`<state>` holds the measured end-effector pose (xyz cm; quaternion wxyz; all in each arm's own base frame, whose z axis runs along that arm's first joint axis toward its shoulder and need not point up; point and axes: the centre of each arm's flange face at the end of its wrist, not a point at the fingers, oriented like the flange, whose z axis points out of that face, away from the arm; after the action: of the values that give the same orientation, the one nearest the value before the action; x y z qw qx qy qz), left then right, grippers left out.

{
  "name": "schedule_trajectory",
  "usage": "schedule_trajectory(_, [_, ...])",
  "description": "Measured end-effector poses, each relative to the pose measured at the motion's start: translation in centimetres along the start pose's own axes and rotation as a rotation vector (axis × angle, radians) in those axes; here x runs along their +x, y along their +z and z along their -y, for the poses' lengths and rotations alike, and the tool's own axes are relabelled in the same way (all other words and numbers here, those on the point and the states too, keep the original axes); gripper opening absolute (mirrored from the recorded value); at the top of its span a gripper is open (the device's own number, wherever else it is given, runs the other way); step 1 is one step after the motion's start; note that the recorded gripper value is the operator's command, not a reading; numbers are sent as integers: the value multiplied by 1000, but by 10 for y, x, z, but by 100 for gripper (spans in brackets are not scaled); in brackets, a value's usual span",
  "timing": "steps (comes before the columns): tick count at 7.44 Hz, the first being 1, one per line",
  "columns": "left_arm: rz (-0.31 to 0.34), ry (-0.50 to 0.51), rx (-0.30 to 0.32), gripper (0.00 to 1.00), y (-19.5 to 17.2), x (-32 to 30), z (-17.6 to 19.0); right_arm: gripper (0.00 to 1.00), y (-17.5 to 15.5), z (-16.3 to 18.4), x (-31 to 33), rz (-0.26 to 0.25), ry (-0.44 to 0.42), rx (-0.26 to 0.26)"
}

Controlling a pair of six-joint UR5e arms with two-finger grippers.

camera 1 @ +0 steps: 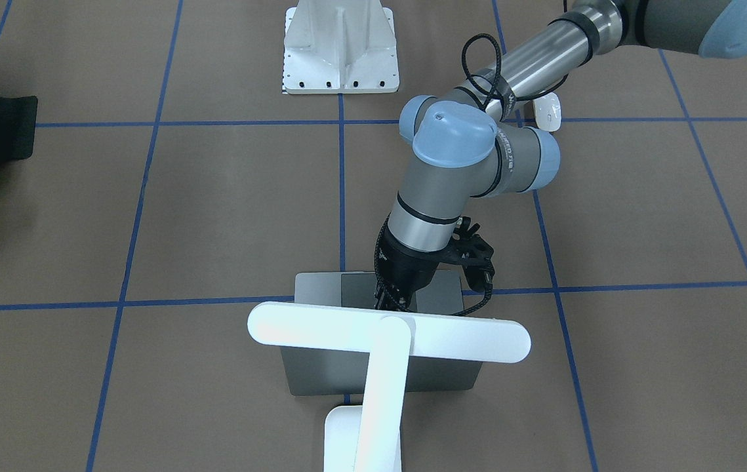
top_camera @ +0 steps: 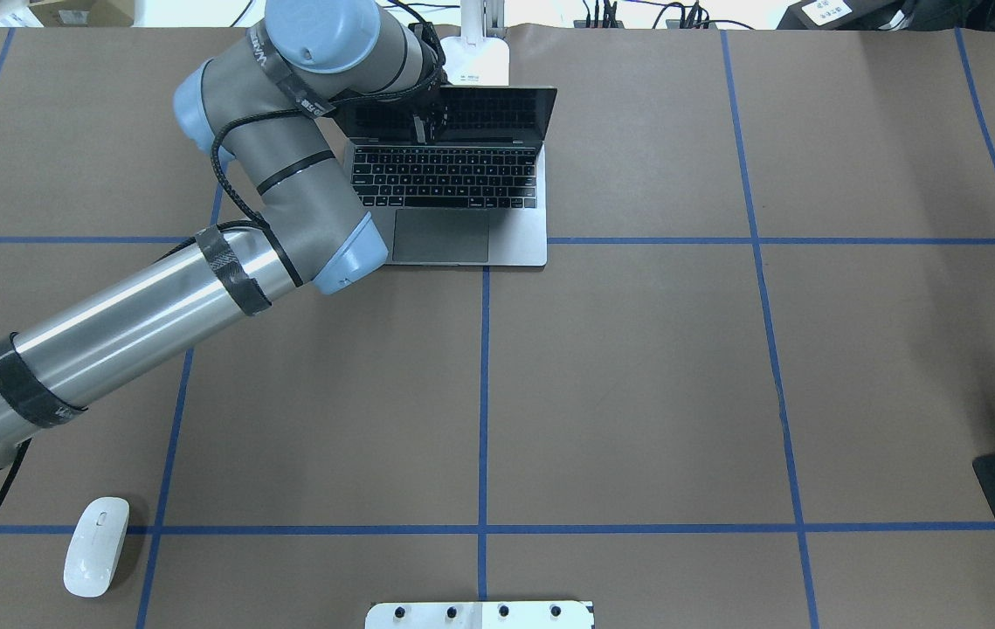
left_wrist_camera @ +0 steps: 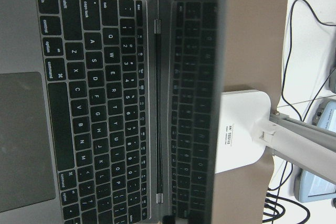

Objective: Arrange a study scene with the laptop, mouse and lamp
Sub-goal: 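Slide the laptop with the left gripper to sit in front of the lamp, then release the laptop and pull the left gripper back toward its corner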

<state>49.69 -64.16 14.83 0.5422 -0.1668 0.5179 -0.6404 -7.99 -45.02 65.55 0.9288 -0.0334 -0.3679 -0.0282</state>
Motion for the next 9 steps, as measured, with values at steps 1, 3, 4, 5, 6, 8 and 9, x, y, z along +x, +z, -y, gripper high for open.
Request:
schedule_trajectory(1, [-6, 5, -9, 51, -6, 2, 0, 100, 0, 0, 0, 0, 0, 0])
schedule_trajectory(3, [-22, 18, -58, 51, -42, -9, 11, 100, 0, 1, -1, 0, -2, 1])
schedule_trajectory(4, [-28, 26, -90, 51, -67, -21, 24, 100, -1, 1, -2, 1, -3, 2])
schedule_trajectory(5, [-35, 34, -117, 51, -92, -31, 35, 100, -2, 3, -2, -2, -5, 5])
schedule_trajectory(6, [-31, 46, -142, 51, -113, -40, 48, 100, -2, 5, -3, -5, -8, 10])
schedule_trajectory(8, [28, 198, -150, 51, -141, -61, 87, 100, -1, 2, -1, -9, -34, 16])
schedule_trajectory(9, [83, 342, -123, 51, -153, -71, 107, 100, 0, 1, 1, -8, -41, 16])
